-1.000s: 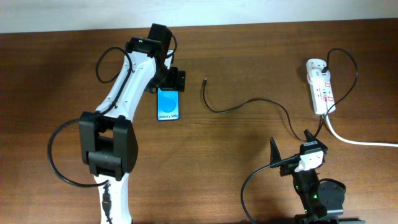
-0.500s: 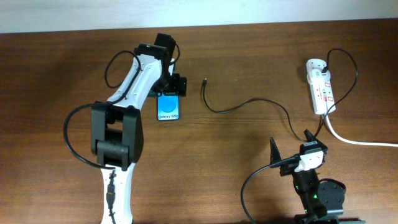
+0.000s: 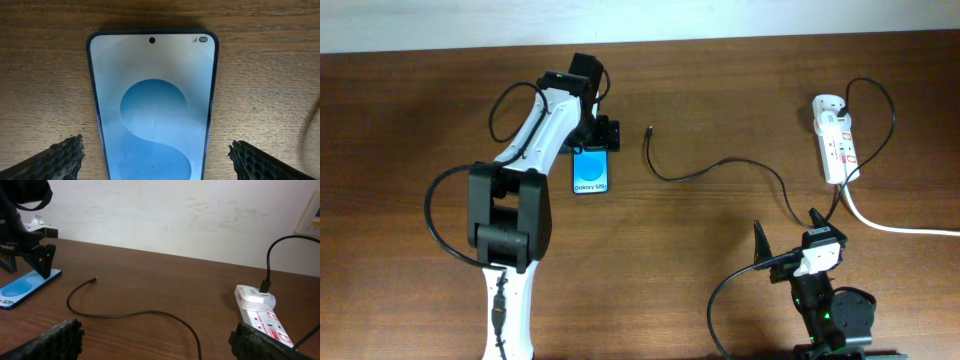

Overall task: Plug charger to phone and switch on socket
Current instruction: 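Lower the left gripper and grasp the phone's top edge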

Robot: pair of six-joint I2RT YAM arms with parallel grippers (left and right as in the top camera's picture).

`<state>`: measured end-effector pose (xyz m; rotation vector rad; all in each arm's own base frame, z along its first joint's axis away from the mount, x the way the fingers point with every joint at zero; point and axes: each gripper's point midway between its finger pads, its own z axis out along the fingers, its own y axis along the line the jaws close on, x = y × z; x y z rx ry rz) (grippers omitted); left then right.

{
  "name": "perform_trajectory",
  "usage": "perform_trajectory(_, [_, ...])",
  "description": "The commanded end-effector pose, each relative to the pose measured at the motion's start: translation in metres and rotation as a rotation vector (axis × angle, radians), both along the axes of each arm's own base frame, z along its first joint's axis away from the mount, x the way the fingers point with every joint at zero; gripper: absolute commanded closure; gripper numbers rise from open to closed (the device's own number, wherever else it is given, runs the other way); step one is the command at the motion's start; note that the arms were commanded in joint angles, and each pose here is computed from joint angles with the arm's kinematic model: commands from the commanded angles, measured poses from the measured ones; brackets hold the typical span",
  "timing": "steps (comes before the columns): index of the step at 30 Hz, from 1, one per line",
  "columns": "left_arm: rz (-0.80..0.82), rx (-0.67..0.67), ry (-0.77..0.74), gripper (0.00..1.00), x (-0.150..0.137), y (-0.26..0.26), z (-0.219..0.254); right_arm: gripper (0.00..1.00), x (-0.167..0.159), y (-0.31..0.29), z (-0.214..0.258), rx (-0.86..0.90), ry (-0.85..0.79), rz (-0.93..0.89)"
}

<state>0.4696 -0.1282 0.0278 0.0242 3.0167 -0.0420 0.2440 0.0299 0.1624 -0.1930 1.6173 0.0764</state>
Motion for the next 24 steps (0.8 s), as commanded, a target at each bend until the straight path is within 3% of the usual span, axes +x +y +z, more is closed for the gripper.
perform_trajectory(1, [0.011,0.008,-0.003,0.01,0.002,-0.001,-0.002,0.02,0.000,0.000,-0.003,0.011,0.006,-0.002])
perform_trajectory(17, [0.003,0.036,0.068,0.01,-0.007,-0.001,-0.035,0.02,0.000,0.000,-0.003,0.011,0.006,-0.002])
perform_trajectory(22, [0.002,0.039,0.075,0.21,-0.009,-0.001,-0.035,0.02,0.000,0.000,-0.003,0.011,0.006,-0.002])
perform_trajectory(24, [0.002,0.041,0.082,0.25,-0.010,0.000,-0.034,0.02,0.000,0.000,-0.003,0.011,0.006,-0.002])
